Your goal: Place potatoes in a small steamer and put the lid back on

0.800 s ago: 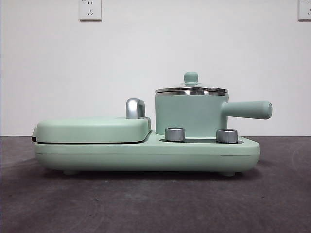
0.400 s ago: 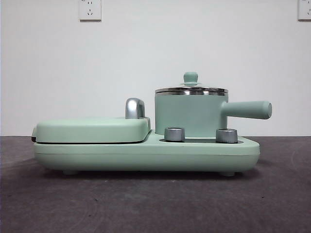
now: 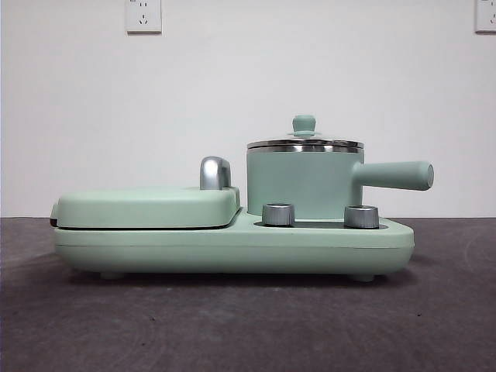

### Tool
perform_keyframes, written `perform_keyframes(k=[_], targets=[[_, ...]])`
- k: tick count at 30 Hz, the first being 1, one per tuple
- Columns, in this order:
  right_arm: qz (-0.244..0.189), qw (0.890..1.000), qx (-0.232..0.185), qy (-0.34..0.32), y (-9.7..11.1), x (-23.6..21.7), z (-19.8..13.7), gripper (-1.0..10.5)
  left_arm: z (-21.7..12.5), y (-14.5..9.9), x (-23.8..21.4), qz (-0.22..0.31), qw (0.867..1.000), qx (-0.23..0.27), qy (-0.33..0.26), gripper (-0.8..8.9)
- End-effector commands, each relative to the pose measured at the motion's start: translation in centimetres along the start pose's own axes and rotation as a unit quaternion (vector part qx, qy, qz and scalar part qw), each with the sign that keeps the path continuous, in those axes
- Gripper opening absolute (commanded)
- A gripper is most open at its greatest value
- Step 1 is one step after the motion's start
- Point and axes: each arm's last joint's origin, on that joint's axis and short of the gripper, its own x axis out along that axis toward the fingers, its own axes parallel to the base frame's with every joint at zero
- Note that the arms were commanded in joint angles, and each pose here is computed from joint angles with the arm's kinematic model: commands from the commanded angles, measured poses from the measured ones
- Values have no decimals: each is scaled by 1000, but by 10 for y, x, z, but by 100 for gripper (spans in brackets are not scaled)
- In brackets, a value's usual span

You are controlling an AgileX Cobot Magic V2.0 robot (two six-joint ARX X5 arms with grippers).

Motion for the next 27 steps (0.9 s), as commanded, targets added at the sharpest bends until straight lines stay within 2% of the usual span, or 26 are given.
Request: perform_keyframes(k=[1, 4, 7, 11, 14, 21, 27], targets=[[6, 1000, -6, -4, 2, 0, 2, 19, 1, 0, -3, 6, 1000, -3, -13, 6], [6, 1000, -6, -4, 2, 0, 2, 20, -3, 6, 0, 45, 998, -21, -28, 6], [6, 1000, -6, -4, 2, 0, 2, 19, -12, 19, 12, 100, 992, -41, -67, 6], [6, 1000, -6, -4, 2, 0, 2, 19, -32, 43, 32, 185, 974, 32, -125, 6], [6, 1000, -6, -4, 2, 0, 2, 20, -51, 60, 45, 231, 959, 53, -157, 6], [6, 1000, -6, -4, 2, 0, 2, 20, -92, 87, 70, 275, 937, 55, -209, 6], [6, 1000, -6, -4, 2, 0, 2, 19, -118, 104, 83, 307, 930, 35, -199, 6]])
